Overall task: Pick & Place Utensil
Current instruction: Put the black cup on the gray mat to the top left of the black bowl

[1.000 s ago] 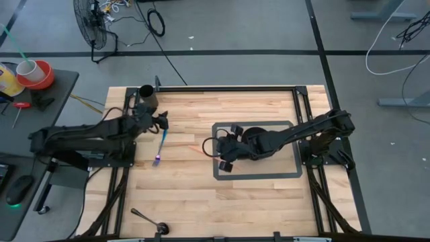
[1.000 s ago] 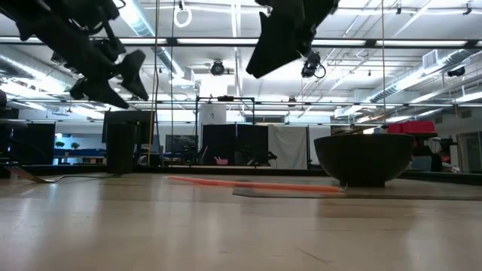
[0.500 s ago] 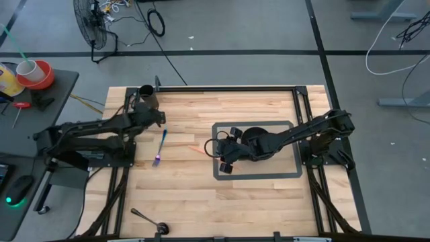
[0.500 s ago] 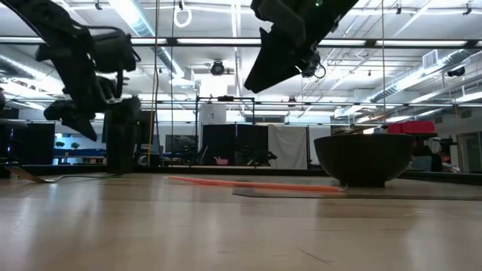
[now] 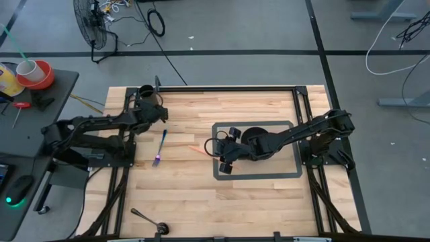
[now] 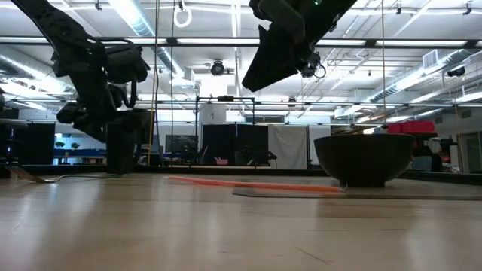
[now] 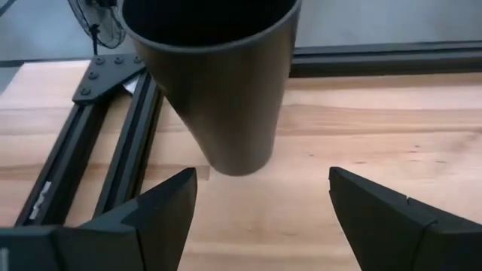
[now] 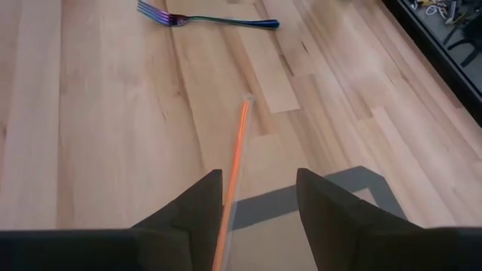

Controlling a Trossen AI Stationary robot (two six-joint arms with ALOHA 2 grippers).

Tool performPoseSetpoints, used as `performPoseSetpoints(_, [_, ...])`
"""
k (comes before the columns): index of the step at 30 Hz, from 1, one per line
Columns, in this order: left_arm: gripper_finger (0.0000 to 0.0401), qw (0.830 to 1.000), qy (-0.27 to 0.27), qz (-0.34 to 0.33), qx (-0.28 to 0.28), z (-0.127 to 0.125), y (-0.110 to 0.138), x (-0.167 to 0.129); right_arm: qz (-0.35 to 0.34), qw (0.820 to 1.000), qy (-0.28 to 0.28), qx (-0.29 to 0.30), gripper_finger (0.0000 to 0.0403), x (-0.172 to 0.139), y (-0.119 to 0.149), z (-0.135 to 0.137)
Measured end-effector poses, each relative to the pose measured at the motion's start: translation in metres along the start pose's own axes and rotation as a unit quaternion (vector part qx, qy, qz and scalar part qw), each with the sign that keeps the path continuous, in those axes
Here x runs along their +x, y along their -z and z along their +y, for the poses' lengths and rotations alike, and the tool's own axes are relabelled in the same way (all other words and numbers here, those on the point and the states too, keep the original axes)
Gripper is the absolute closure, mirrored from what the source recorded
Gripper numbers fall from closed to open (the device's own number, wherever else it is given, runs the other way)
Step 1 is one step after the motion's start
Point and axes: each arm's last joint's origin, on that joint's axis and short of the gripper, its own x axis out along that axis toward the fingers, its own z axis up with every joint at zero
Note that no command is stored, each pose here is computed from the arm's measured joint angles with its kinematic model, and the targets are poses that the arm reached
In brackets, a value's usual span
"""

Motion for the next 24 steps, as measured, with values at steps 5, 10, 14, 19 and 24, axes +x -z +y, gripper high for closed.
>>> performPoseSetpoints(5, [0.007, 0.999, -0.002, 0.027, -0.022, 0.006, -0.004, 0.008, -0.012, 1.0, -0.004, 0.005, 0.0231, 0.0, -0.002, 0.001])
performPoseSetpoints(10, [0.0028, 0.998, -0.014, 0.045, -0.048, 0.011, -0.008, 0.02, -0.015, 1.0, -0.005, 0.007, 0.0231, 0.0, -0.003, 0.001])
performPoseSetpoints(14, [0.0015, 0.997, -0.011, 0.053, -0.049, 0.006, -0.006, 0.03, -0.016, 1.0, -0.005, 0.005, 0.0231, 0.0, -0.003, 0.001])
performPoseSetpoints(19, [0.0021, 0.996, -0.056, 0.015, -0.073, 0.002, -0.003, 0.043, -0.019, 1.0, -0.005, 0.0, 0.0231, 0.0, -0.004, 0.001])
performPoseSetpoints(24, [0.0027, 0.994, -0.057, -0.017, -0.093, -0.005, -0.005, 0.054, -0.02, 1.0, -0.005, -0.004, 0.0231, 0.0, -0.004, 0.001])
